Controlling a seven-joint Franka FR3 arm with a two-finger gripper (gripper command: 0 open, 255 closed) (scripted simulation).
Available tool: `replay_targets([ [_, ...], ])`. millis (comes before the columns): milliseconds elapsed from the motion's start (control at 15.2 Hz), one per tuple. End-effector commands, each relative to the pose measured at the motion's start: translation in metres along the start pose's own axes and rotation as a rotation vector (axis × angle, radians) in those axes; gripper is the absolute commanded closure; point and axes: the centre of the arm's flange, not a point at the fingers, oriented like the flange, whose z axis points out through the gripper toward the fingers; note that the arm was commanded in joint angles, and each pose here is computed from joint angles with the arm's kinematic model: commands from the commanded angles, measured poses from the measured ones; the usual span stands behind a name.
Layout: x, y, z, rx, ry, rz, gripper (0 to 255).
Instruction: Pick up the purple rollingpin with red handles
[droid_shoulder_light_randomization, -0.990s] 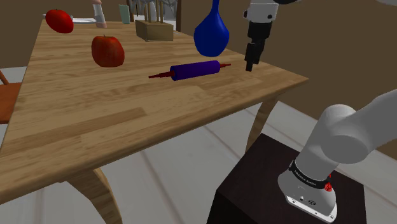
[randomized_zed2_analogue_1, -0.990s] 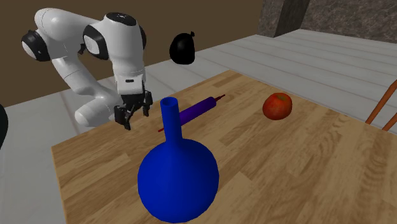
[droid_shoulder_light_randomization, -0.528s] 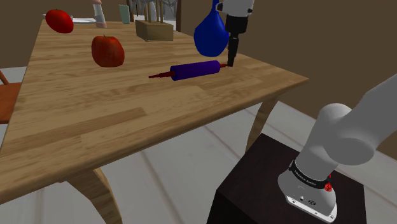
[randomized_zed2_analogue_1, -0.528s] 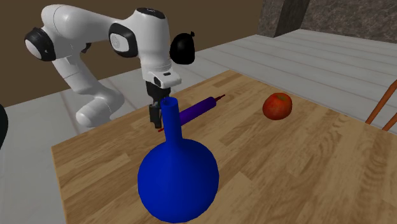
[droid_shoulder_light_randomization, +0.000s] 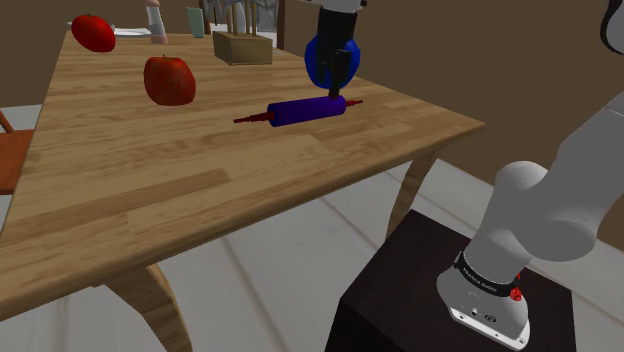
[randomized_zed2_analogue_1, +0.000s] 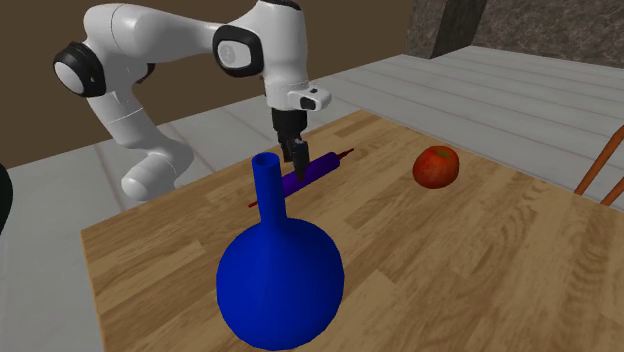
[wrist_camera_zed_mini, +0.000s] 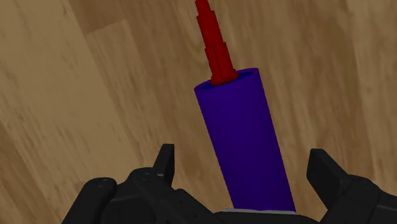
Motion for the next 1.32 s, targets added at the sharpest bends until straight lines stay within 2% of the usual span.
replay_targets([
  [0,0.023,-0.008,-0.005,-0.005,0.02,-0.119,0],
  [132,0.043,-0.019,-0.011,-0.009,0.039,-0.234,0],
  [198,0.047,-0.022,-0.012,-0.01,0.044,-0.26,0],
  [792,0.047,-0.026,0.027,-0.01,0.044,-0.26,0],
  [858,0.047,-0.026,0.027,-0.01,0.044,-0.26,255],
  [1254,0.047,-0.026,0.027,-0.01,0.044,-0.26,255],
])
